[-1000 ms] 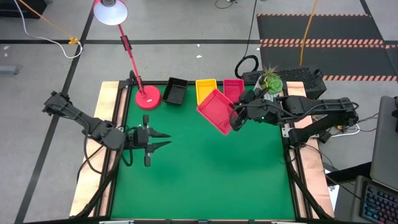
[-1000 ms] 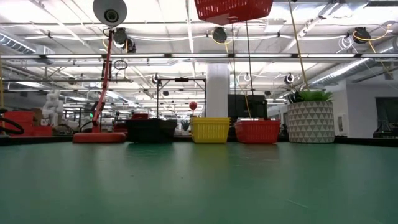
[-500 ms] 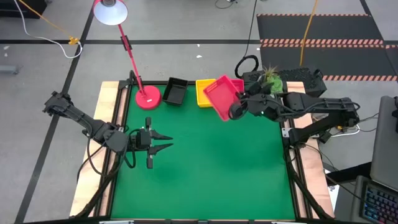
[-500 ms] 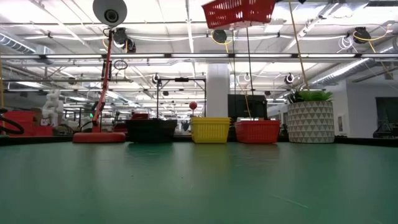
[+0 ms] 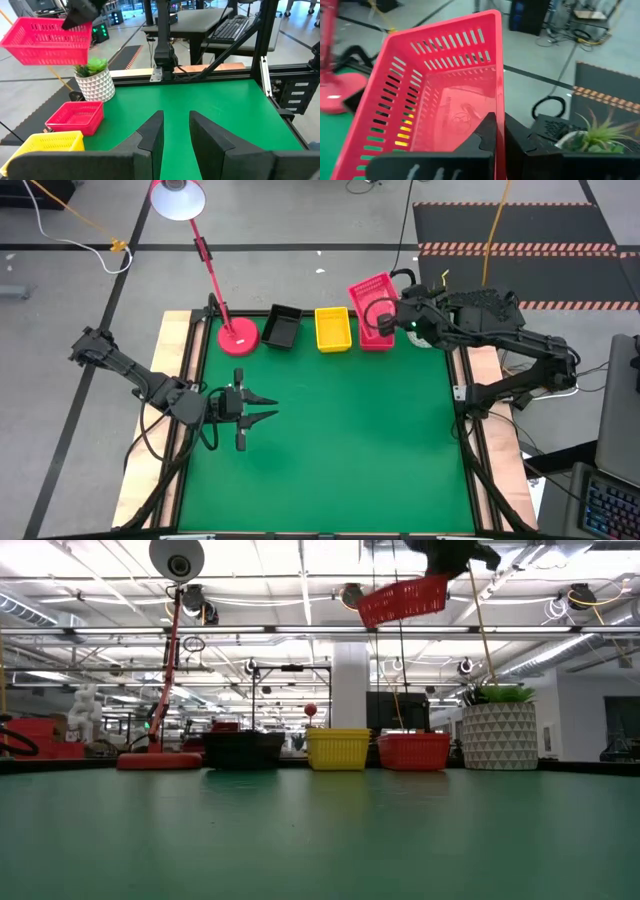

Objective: Stack baskets by color
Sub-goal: Stack the bottom red bin on the top stacked red bin

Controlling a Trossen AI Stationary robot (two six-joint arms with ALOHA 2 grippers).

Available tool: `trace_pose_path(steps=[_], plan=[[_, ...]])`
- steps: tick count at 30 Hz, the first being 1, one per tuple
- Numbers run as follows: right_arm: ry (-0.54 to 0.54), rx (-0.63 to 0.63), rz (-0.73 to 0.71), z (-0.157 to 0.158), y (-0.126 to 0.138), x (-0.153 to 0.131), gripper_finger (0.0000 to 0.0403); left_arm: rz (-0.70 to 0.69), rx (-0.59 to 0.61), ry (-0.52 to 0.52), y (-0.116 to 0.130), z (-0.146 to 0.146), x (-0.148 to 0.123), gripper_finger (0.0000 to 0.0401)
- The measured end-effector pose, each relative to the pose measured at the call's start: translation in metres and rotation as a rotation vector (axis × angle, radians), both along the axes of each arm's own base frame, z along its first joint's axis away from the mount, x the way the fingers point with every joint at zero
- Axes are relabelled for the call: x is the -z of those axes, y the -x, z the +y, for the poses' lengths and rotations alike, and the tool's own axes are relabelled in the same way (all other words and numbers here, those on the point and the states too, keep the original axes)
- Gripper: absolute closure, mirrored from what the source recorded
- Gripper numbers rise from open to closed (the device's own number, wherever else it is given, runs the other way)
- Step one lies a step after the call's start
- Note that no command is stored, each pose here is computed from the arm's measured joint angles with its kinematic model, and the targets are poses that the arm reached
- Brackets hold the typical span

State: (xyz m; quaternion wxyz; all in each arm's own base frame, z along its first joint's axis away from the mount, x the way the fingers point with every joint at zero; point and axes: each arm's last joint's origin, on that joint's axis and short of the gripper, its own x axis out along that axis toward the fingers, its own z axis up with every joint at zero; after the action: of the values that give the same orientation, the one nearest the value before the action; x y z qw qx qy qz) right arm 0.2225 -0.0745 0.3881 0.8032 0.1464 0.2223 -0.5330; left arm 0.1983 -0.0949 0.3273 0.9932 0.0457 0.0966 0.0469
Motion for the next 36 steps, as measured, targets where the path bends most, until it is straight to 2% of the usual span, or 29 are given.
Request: trace_pose_path(steps=[6,11,22,36], plan=[[-0.008,0.093,0.002,-0.021,0.001,0.021,0.0399,0.001,0.001,0.000,0.000,0.000,0.000,0.0308],[-0.011,0.108,-0.054,-0.032,-0.005,0.044,0.0399,0.002,0.001,-0.001,0.000,0.000,0.000,0.0308],[-0.043,0.179,-0.100,-0.041,-0.005,0.114,0.0399,0.002,0.001,-0.002,0.000,0.000,0.000,0.0308],[-0.040,0.233,-0.146,-0.046,0.007,0.165,0.0399,0.002,0.002,-0.004,0.000,0.000,0.000,0.0308]])
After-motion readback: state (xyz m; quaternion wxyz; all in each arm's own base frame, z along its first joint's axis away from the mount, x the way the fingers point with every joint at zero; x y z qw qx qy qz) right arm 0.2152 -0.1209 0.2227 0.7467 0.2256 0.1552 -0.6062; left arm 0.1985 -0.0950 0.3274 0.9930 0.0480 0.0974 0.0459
